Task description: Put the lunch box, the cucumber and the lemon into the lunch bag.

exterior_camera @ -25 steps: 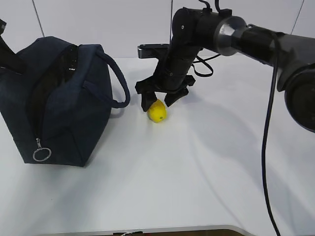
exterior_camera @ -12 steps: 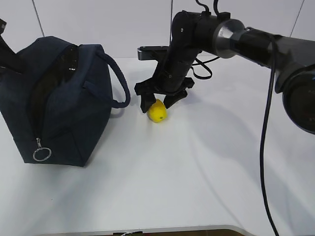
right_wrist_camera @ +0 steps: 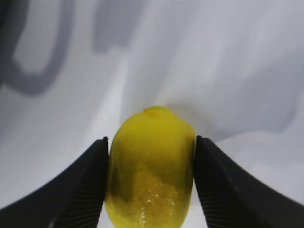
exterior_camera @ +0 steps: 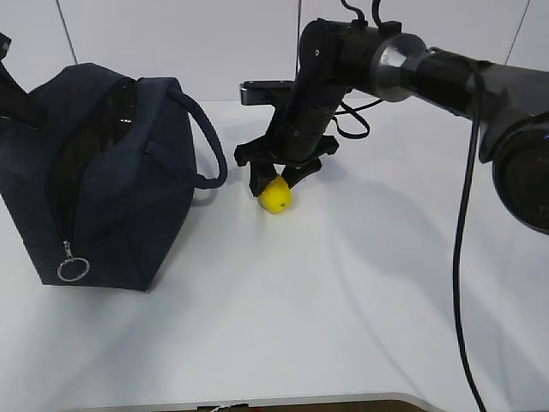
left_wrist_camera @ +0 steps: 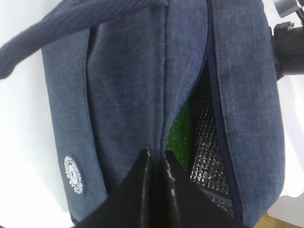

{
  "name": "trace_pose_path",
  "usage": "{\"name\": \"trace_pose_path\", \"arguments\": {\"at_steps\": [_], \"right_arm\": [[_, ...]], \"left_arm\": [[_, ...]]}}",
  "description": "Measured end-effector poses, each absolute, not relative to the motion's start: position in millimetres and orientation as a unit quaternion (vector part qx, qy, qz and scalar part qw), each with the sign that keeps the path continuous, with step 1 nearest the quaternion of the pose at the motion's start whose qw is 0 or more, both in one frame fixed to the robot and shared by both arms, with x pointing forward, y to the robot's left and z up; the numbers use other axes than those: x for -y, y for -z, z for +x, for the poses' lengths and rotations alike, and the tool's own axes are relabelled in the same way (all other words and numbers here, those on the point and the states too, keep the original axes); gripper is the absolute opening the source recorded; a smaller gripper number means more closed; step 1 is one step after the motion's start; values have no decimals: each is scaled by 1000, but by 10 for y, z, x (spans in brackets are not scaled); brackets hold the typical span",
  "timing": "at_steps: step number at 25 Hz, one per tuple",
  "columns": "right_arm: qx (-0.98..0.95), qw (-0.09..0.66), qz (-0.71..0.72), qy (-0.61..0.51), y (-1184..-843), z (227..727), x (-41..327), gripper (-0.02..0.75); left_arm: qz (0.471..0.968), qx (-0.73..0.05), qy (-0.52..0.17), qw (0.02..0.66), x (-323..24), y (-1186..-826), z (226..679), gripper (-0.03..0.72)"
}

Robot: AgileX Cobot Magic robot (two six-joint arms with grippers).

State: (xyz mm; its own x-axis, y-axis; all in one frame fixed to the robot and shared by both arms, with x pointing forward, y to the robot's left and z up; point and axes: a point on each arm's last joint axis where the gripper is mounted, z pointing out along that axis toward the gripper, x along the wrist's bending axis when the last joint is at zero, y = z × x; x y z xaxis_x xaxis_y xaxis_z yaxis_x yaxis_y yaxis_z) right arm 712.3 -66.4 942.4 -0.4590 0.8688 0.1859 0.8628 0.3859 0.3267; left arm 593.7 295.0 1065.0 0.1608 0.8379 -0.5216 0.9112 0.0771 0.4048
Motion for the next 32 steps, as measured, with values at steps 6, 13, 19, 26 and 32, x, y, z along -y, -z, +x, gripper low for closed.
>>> {"name": "trace_pose_path", "arguments": {"at_steps": [6,13,19,26,32], "right_arm": [[-832,6,521,-190,-9424,7120,665,416],[-832,0,523,-185,-9420,7105,666,391],[-832,-1,523,-184,-9660,7109,665,389],[-806,52,531,-258,-10241,7188,648,388],[-779,30,517,-353,-10732,7114,559,387]], "left_arm": [[677,-646,53,349,-2950,-10650,5937,-10],[677,-646,53,349,-2950,-10650,5937,-10],[677,-646,53,349,-2950,-10650,5937,-10],[670,-647,59,360,-2932,-10665,5943,-10],[669,-647,60,361,-2931,-10666,5944,-10]]}}
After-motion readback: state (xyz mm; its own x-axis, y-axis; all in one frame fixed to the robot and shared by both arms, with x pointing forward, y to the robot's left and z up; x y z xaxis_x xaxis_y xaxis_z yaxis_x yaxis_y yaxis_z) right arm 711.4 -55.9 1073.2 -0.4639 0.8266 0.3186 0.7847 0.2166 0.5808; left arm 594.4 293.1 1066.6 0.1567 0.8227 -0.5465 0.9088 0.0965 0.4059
